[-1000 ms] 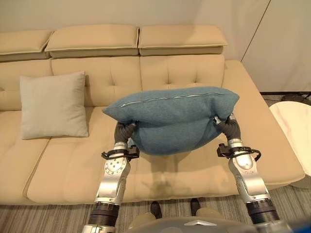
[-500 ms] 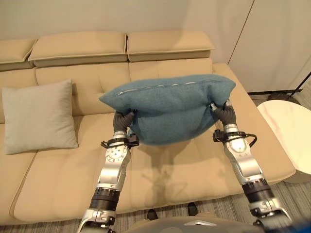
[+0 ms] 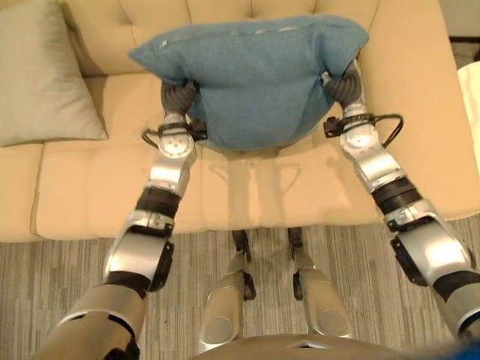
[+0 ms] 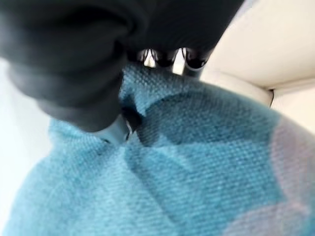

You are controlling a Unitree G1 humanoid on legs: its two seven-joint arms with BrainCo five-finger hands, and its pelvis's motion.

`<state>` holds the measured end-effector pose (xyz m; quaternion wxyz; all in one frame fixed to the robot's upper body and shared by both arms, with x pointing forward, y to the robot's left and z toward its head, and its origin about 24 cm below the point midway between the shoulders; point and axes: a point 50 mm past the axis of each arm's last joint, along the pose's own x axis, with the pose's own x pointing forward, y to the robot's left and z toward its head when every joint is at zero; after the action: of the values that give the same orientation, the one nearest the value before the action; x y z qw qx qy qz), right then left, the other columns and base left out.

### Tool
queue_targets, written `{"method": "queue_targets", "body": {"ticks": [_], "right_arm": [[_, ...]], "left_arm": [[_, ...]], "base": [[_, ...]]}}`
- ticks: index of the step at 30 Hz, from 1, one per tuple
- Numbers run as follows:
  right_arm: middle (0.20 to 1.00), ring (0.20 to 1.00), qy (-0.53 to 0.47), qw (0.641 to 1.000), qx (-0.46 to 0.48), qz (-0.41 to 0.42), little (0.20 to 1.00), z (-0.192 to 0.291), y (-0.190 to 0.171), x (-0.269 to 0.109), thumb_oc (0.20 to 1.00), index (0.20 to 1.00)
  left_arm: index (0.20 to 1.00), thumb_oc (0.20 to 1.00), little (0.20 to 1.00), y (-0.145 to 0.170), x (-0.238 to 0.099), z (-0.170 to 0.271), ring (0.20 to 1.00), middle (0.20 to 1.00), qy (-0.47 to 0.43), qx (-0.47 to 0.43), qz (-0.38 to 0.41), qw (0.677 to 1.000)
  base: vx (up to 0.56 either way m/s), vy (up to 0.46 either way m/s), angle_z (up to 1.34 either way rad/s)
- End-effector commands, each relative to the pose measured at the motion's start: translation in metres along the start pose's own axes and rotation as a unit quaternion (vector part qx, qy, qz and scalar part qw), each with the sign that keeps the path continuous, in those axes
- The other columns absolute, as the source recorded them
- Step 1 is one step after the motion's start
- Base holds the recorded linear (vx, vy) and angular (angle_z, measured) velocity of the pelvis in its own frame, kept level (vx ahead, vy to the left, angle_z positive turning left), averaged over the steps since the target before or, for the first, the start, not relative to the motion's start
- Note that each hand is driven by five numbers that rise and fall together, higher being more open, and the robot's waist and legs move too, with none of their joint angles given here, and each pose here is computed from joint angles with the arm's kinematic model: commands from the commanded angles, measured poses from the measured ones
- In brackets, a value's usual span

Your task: Pick up all the scattered cushions and arrange them neatly on the sofa.

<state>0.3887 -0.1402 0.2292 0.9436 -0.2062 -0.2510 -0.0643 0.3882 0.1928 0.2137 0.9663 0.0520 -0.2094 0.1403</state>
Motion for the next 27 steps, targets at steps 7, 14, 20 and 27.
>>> {"method": "queue_targets", "body": {"ticks": [7,14,20,27], "right_arm": [[0.200,0.200,-0.206,0.977,0.031,-0.042,0.200,0.109,-0.011,0.030,0.200,0.200],[0.200,0.200,-0.200,0.978,0.035,-0.043,0.200,0.109,-0.006,0.032,0.200,0.200],[0.200,0.200,-0.205,0.978,-0.002,-0.045,0.200,0.119,-0.009,0.043,0.200,0.200],[0.200,0.200,-0.226,0.972,-0.013,-0.061,0.200,0.135,-0.019,0.049,0.200,0.200]], "left_arm": [[0.200,0.200,0.200,-0.018,0.025,0.116,0.200,0.200,-0.217,-0.060,-0.017,0.974],[0.200,0.200,0.200,-0.019,0.031,0.115,0.200,0.200,-0.202,-0.051,-0.016,0.978],[0.200,0.200,0.200,-0.009,0.045,0.128,0.200,0.200,-0.207,-0.011,0.002,0.978],[0.200,0.200,0.200,-0.010,0.043,0.149,0.200,0.200,-0.240,-0.034,0.005,0.970]], "base": [[0.01,-0.014,0.04],[0.01,-0.021,0.05],[0.00,-0.003,0.00],[0.03,-0.004,0.02]]}}
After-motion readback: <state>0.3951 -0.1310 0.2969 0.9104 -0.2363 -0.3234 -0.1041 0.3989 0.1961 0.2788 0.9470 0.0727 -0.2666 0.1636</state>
